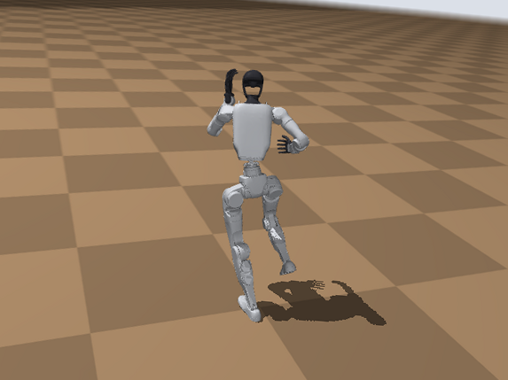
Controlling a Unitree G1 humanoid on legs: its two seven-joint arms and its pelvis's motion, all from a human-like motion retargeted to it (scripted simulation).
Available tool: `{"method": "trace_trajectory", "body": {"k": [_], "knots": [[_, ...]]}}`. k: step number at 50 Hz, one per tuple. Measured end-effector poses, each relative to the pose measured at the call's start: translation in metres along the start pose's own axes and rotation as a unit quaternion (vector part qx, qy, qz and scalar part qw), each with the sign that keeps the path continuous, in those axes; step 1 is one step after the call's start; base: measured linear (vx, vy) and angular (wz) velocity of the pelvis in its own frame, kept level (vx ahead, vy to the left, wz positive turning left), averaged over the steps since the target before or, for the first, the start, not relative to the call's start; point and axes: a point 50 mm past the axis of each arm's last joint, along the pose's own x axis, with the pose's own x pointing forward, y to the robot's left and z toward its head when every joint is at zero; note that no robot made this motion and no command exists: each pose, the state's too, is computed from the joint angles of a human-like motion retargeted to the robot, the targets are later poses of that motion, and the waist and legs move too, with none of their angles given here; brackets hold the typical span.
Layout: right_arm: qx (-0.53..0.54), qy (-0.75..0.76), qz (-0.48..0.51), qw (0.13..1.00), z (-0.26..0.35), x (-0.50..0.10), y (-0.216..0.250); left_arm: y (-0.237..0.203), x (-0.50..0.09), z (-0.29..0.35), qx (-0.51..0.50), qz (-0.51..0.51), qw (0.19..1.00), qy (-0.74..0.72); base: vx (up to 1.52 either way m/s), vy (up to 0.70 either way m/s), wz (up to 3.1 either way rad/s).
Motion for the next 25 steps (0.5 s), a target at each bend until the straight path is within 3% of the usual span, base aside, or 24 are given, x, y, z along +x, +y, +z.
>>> {"method": "trace_trajectory", "body": {"k": [7, 11, 13, 15, 18, 20, 22, 23, 25], "knots": [[-0.034, 0.105, 0.066, 0.992, -0.013, -0.033, -0.007, -0.007, -0.003, 0.002, 0.031, -0.046, 0.998, -0.004, 0.99, -0.17, 0.63], [-0.098, 0.103, 0.086, 0.986, -0.021, -0.024, 0.004, 0.005, -0.047, -0.008, 0.019, -0.053, 0.993, 0.101, 0.98, -0.25, 0.57], [-0.093, 0.076, 0.072, 0.99, -0.017, -0.012, 0.006, 0.015, -0.076, -0.013, -0.065, -0.011, 0.98, 0.186, 0.81, -0.24, 0.26], [-0.075, 0.029, 0.044, 0.996, -0.01, 0.007, 0.008, 0.032, -0.112, -0.022, 0.004, 0.0, 0.959, 0.282, 0.71, -0.23, -0.26], [-0.064, -0.096, -0.006, 0.993, 0.021, 0.062, 0.011, 0.072, -0.2, -0.016, 0.082, 0.083, 0.873, 0.474, 0.69, -0.16, -0.78], [-0.052, -0.226, -0.011, 0.973, 0.074, 0.095, 0.021, 0.1, -0.263, 0.021, 0.129, 0.164, 0.786, 0.583, 0.84, -0.13, -1.16], [-0.02, -0.355, 0.011, 0.934, 0.134, 0.107, 0.042, 0.114, -0.299, 0.082, 0.132, 0.311, 0.709, 0.619, 1.05, -0.12, -1.56], [-0.021, -0.413, 0.026, 0.91, 0.16, 0.103, 0.049, 0.12, -0.305, 0.114, 0.205, 0.255, 0.668, 0.668, 1.19, -0.08, -1.72], [-0.009, -0.493, 0.04, 0.869, 0.195, 0.088, 0.063, 0.126, -0.305, 0.171, 0.27, 0.245, 0.587, 0.723, 1.28, 0.01, -1.72]]}}
